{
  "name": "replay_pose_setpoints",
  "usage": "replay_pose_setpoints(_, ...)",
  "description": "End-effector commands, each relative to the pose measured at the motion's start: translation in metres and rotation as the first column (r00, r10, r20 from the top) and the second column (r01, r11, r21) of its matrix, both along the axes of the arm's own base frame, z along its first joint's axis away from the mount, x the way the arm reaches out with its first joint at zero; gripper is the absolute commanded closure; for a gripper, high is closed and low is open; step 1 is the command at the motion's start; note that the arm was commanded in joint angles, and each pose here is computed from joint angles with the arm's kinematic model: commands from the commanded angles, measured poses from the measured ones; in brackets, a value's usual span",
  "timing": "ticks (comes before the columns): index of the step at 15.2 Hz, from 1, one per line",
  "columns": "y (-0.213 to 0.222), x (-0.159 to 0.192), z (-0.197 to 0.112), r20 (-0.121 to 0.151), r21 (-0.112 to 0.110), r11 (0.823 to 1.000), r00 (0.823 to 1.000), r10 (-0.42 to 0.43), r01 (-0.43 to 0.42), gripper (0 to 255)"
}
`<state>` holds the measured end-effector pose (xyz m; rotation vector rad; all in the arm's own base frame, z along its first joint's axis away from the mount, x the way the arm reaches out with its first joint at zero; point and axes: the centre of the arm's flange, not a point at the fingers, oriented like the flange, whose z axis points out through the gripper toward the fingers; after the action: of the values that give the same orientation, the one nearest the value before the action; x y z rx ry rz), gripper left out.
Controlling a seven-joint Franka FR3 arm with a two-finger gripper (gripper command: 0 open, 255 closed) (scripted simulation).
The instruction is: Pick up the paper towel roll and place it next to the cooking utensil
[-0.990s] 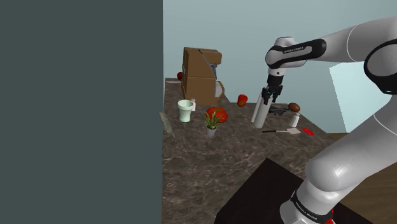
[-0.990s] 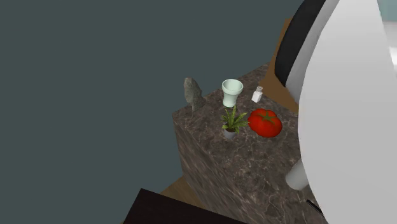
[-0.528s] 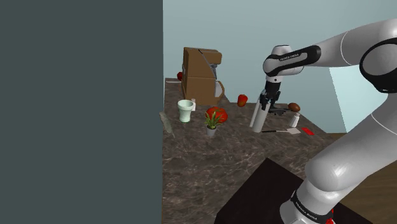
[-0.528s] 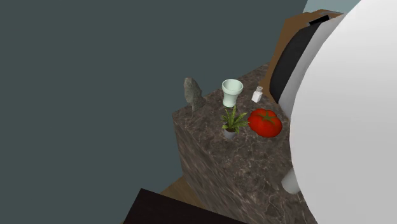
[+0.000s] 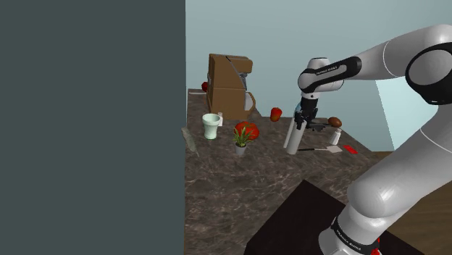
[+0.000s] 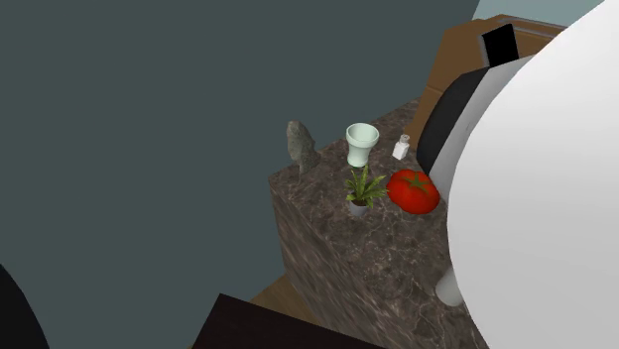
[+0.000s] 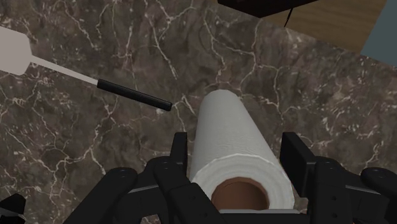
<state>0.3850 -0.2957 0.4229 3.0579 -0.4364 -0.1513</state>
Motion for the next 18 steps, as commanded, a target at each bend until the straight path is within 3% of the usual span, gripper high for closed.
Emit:
replay_pose_setpoints(1, 0.0, 0.0, 0.0, 0.0, 0.0, 1.0, 1.0, 0.0, 0.0, 255)
replay_pose_setpoints(3, 0.0, 0.0, 0.0, 0.0, 0.0, 1.0, 1.0, 0.0, 0.0, 255)
replay_pose_setpoints(4, 0.0, 0.0, 0.0, 0.0, 0.0, 1.0, 1.0, 0.0, 0.0, 0)
replay_pose_setpoints(9, 0.0, 0.0, 0.0, 0.0, 0.0, 1.0, 1.0, 0.0, 0.0, 0)
replay_pose_setpoints(13, 0.002, 0.005, 0.05, 0.0, 0.0, 1.0, 1.0, 0.0, 0.0, 0)
replay_pose_setpoints(18, 0.002, 0.005, 0.05, 0.0, 0.0, 1.0, 1.0, 0.0, 0.0, 0)
